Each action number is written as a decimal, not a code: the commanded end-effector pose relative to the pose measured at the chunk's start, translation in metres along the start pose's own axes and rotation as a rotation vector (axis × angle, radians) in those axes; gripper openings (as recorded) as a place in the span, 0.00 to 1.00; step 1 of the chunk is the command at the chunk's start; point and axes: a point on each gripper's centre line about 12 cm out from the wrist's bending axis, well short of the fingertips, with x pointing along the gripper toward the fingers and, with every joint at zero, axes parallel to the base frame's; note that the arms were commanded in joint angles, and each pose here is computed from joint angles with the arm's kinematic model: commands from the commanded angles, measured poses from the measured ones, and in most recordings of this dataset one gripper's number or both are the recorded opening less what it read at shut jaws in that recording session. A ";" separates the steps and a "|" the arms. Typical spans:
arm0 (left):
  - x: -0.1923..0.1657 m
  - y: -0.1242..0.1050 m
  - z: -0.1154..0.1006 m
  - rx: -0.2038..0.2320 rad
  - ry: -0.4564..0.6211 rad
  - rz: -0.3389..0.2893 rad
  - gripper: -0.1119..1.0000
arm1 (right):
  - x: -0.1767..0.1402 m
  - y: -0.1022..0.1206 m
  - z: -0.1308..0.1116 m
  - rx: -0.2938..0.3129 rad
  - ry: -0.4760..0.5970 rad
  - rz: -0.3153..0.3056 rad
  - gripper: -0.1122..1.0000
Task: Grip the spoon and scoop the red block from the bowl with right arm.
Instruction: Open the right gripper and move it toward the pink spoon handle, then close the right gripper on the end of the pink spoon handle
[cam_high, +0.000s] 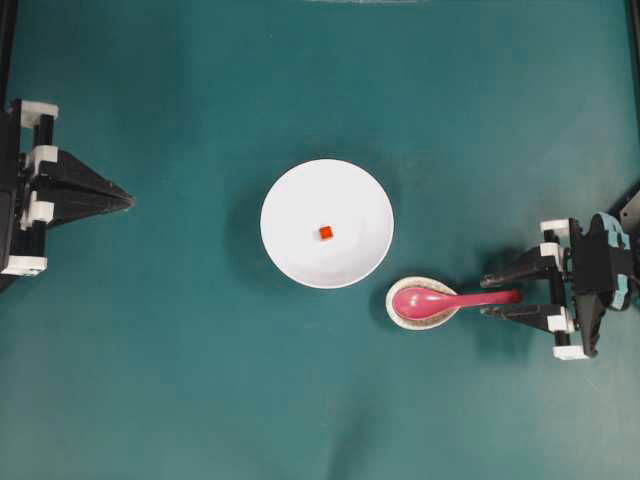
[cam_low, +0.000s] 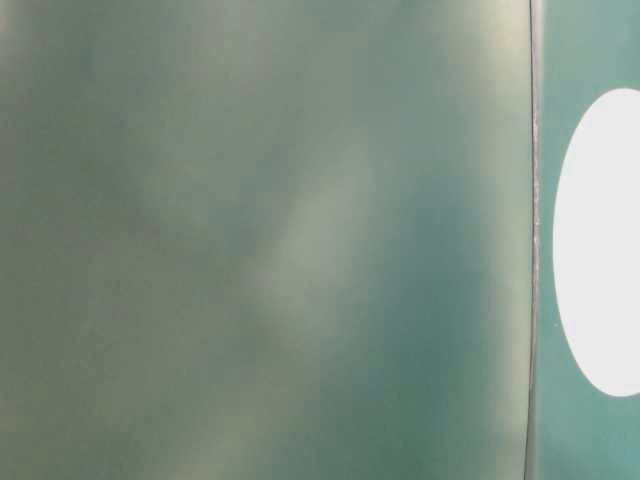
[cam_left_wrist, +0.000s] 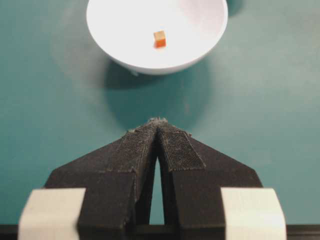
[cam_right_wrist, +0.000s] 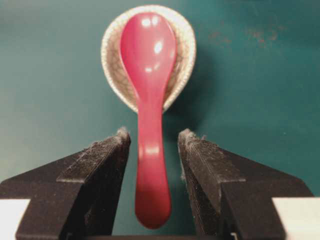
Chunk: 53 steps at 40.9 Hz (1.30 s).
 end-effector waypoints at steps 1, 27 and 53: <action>0.000 0.001 0.008 0.002 -0.021 0.004 0.09 | -0.001 0.001 0.003 -0.002 -0.034 0.005 0.56; 0.000 0.001 0.007 0.002 -0.014 0.004 0.09 | -0.007 0.002 -0.001 -0.034 -0.039 0.030 0.56; 0.000 0.001 0.007 0.002 -0.012 0.004 0.09 | -0.007 0.001 -0.001 -0.043 -0.046 0.028 0.48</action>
